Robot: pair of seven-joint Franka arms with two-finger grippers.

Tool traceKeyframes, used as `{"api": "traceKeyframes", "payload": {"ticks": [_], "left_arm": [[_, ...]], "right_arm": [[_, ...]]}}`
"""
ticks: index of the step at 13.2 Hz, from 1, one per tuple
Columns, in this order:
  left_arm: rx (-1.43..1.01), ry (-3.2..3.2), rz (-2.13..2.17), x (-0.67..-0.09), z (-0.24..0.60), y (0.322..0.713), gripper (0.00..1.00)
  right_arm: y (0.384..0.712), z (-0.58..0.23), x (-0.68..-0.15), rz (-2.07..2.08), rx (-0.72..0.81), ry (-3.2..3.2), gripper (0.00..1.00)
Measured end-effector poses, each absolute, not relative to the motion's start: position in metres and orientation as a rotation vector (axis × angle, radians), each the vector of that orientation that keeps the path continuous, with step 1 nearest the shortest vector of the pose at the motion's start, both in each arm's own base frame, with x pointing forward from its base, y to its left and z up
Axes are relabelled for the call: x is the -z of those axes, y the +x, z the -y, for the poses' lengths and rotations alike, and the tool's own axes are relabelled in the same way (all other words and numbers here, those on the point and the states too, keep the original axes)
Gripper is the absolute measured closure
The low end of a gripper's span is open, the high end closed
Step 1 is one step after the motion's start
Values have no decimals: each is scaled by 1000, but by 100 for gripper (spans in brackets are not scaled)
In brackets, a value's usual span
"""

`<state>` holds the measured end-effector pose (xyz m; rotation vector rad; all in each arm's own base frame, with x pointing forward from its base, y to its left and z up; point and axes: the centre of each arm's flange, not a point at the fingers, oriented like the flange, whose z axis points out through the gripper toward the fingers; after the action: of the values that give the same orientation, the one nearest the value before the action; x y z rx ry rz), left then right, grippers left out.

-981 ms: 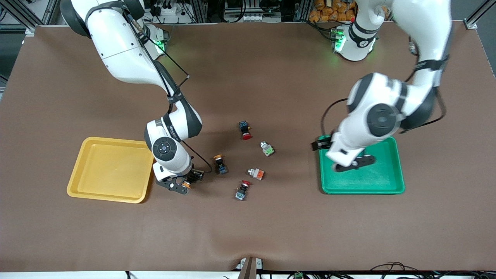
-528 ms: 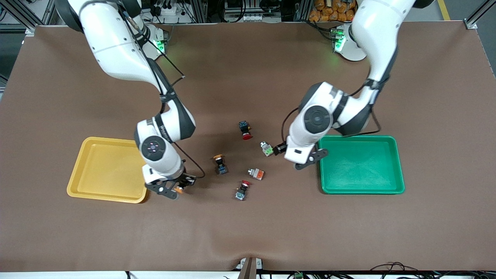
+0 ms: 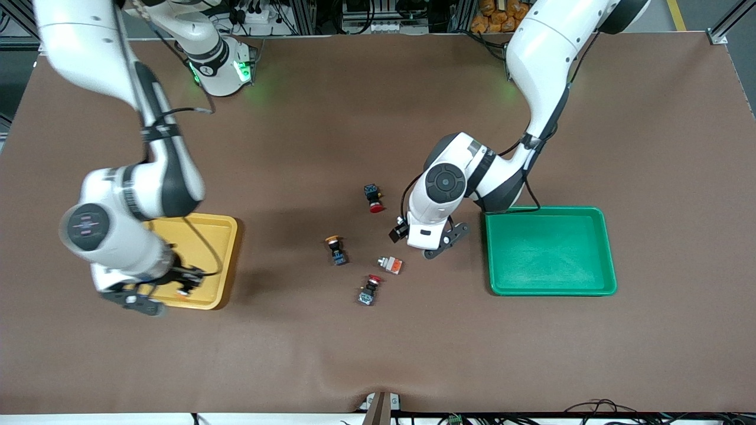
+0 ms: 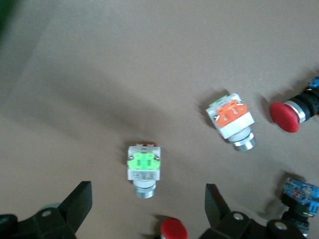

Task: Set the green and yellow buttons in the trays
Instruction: 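Lower the yellow button into the yellow tray while the left gripper grasps, then carry the green button to the green tray while the right gripper reaches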

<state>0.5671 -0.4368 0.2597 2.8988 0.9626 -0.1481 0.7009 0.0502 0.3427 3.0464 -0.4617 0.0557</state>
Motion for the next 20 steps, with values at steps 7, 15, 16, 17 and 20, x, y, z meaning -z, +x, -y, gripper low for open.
{"api": "traceKeyframes", "payload": {"ticks": [7, 15, 16, 17, 20], "left_arm": [[83, 2937, -1011, -201, 454, 552, 6], [94, 2948, -1039, -189, 454, 548, 39], [78, 2958, -1026, -188, 454, 548, 52], [61, 2968, -1012, -189, 454, 548, 59], [46, 2973, -1012, -191, 451, 552, 59]], "right_arm": [[682, 3, -309, 295, 139, 3065, 18], [676, -113, -337, 284, 79, 3125, 0], [674, -133, -340, 256, 67, 3130, 0], [671, -152, -342, 221, 57, 3135, 0], [662, -201, -342, 115, 4, 3153, 0]]}}
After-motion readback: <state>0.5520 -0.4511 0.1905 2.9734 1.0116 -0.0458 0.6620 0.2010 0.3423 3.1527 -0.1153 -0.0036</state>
